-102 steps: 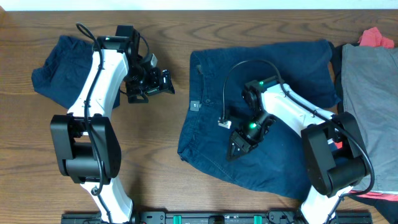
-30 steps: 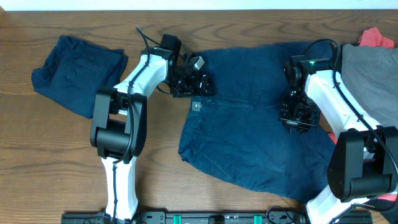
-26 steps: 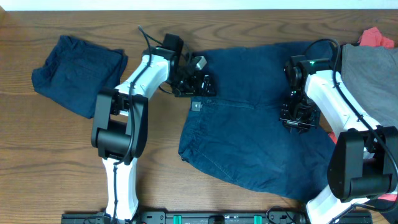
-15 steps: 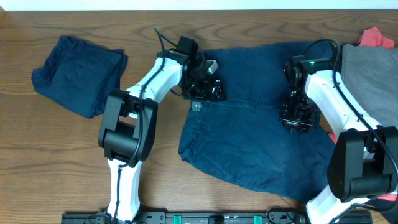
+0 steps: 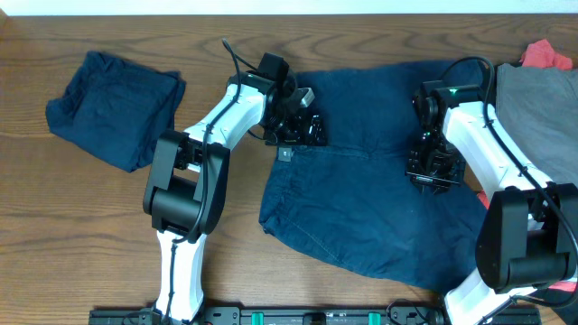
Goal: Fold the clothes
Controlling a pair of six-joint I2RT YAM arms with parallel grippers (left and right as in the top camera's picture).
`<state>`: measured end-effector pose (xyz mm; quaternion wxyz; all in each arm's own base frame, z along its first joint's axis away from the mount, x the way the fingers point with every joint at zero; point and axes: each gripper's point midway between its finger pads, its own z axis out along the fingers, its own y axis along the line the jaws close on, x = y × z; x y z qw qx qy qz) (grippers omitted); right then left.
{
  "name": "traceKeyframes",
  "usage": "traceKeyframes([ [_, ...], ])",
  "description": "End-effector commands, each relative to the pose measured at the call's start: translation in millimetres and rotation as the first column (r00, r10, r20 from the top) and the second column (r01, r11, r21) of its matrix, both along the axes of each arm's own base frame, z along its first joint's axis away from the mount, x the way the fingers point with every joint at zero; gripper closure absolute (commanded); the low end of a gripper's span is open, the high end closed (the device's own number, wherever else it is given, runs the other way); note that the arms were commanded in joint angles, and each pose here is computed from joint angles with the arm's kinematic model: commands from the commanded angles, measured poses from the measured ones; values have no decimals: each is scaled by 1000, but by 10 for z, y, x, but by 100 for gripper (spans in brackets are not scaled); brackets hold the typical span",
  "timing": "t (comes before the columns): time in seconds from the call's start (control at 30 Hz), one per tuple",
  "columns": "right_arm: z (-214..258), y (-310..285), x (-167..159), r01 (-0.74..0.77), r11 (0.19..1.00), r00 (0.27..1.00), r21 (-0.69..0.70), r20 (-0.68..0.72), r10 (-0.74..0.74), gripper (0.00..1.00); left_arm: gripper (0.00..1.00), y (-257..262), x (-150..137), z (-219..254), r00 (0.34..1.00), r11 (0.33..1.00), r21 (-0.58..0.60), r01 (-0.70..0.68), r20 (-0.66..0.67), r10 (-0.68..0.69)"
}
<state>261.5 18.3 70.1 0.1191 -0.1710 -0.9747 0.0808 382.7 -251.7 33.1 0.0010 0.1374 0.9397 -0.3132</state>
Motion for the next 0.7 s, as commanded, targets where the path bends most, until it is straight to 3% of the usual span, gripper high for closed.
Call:
traceKeyframes([
  [0.0,48,-35,37,15,1000,1000,-18,23,-15,80,6,-73,-72,101,1000,1000,-25,-11,-19,10],
  [0.37,50,-36,31,14,1000,1000,-18,20,-14,80,6,-204,-150,159,999,997,-78,16,-37,-19],
  [0.57,50,-36,28,8,1000,1000,-17,18,-8,80,23,-269,-156,245,998,987,-152,47,-26,-52],
  [0.67,52,-37,24,8,1000,1000,-17,16,-8,80,23,-219,-137,187,999,993,-109,40,-16,-42],
])
